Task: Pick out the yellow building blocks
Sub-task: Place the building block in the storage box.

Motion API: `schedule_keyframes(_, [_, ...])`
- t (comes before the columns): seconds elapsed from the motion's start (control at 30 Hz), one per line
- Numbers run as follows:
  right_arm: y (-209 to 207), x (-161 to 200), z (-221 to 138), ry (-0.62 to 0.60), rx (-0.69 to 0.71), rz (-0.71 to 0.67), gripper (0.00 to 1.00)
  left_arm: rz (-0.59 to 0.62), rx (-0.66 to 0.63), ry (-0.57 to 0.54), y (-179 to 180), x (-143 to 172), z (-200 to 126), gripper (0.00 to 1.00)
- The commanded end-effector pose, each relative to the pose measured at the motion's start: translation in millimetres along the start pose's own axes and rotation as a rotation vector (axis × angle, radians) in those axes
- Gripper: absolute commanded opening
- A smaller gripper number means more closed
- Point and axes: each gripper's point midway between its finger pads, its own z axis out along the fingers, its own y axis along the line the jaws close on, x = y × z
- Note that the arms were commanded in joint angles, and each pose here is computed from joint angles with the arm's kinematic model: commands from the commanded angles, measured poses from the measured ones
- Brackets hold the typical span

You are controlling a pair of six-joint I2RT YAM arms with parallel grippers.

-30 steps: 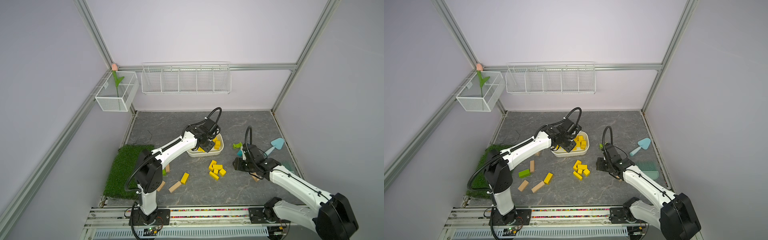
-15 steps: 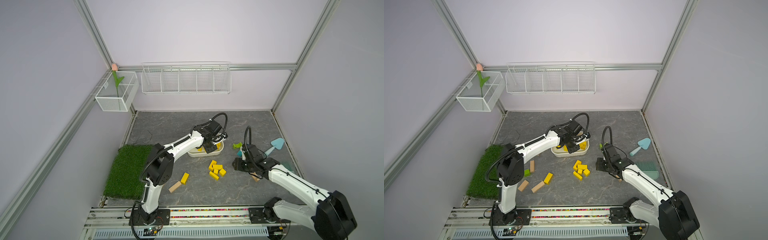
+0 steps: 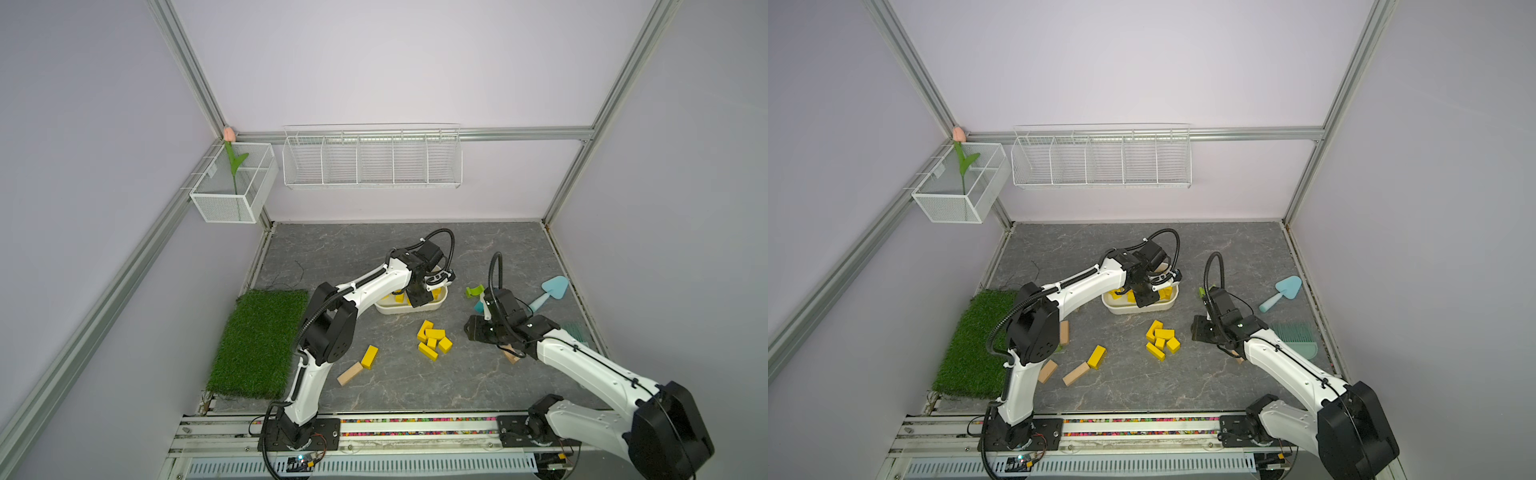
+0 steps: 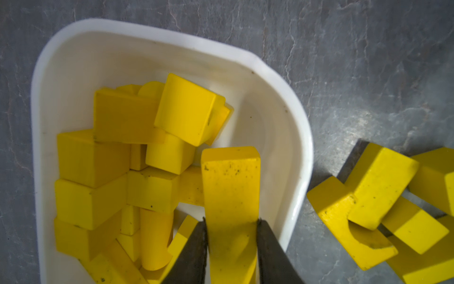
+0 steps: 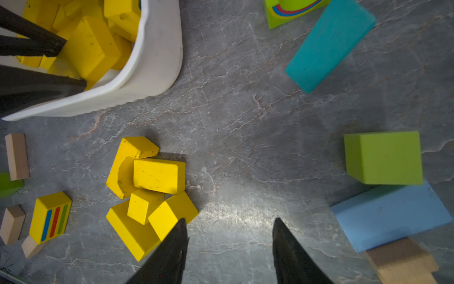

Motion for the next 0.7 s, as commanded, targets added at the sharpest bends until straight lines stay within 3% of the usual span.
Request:
schedule_keyframes(0.0, [-2.8,2.1,2.7,0.004,-0.002,0.01,0.57,0.003,0.022,0.0,-1.7,-2.7,-7.3,0.41])
schedule_keyframes(0.17, [-2.9,1.8,2.1,0.002,-0.004,0.012,0.57,-0.008,0.009,-0.002,0.9,-3.5,-12.8,0.49])
schedule_keyframes(0.37, [-3.6,2.2,2.2,0.003,-0.003,0.014,0.57,-0.053,-0.091,-0.024,18.5,-7.5,-33.6,0.48])
schedule_keyframes(0.67, [-3.4,1.0,0.7,-0.004,-0.002,0.011,0.58,-0.213,-0.18,-0.258,16.4,-17.8,-114.0,0.47])
